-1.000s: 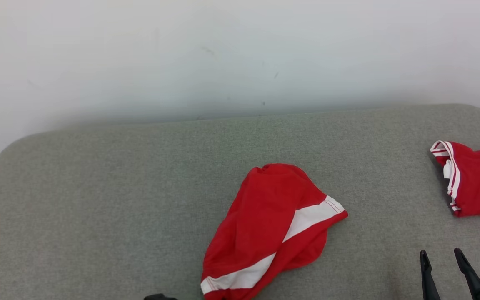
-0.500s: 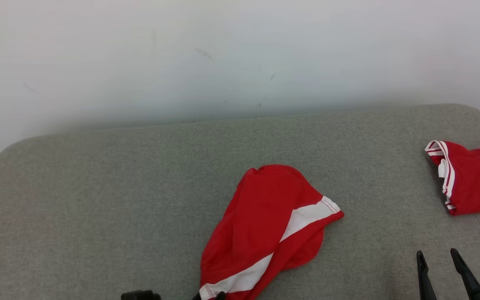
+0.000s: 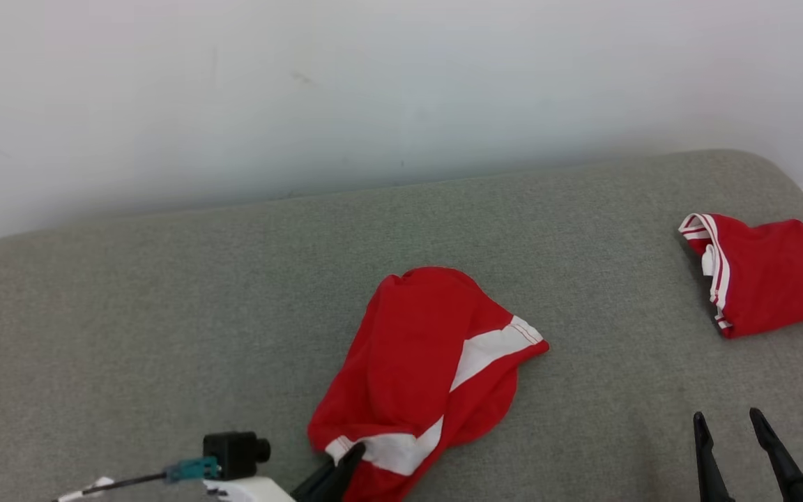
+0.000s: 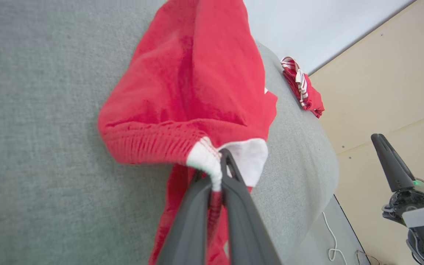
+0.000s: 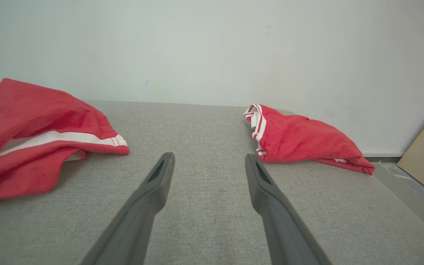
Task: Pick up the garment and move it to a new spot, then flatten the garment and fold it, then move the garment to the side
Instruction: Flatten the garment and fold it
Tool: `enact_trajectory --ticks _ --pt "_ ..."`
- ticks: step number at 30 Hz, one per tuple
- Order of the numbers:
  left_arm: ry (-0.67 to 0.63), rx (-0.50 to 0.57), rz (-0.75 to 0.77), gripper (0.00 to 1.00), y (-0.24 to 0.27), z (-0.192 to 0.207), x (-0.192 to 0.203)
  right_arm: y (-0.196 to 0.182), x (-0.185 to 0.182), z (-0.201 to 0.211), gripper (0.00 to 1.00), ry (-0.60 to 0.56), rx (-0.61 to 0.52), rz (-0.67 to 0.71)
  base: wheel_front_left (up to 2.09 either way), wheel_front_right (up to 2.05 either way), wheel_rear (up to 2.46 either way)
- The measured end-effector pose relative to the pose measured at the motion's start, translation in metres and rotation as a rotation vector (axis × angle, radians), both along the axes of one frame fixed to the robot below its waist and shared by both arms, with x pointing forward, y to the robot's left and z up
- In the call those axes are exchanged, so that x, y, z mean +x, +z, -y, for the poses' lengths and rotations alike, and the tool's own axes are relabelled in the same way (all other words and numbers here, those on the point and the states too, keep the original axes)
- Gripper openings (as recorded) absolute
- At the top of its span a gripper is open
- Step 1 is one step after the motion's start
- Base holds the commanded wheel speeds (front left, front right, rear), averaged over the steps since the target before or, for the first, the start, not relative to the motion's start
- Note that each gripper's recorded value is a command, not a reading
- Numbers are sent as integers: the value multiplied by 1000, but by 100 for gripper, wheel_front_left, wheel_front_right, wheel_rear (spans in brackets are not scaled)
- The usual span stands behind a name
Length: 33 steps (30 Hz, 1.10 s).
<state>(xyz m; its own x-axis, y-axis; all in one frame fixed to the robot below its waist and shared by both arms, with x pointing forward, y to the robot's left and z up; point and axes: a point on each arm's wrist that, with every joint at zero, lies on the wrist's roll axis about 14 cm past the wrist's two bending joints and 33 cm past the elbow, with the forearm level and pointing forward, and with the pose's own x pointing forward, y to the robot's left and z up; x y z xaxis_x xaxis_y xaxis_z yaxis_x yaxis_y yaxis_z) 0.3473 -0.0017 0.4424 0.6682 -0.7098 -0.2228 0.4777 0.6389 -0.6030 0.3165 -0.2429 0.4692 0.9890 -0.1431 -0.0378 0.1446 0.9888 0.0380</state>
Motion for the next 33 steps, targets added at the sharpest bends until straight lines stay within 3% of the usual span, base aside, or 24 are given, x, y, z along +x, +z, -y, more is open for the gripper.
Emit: enact_trajectory --ticks 4,13,20,25,33 --pt "-48 21 66 0 18 7 23 4 0 9 100 -30 0 12 0 0 0" --pt "-164 90 394 0 134 43 118 5 -8 22 100 -83 22 13 0 0 0" --pt "-179 139 575 0 203 69 175 0 -15 38 100 -144 34 -8 0 0 0" --pt "-184 150 697 0 232 91 194 -4 -21 47 100 -182 41 -25 0 0 0" --pt "-200 30 861 0 282 121 180 -1 -18 50 100 -185 36 -19 0 0 0"
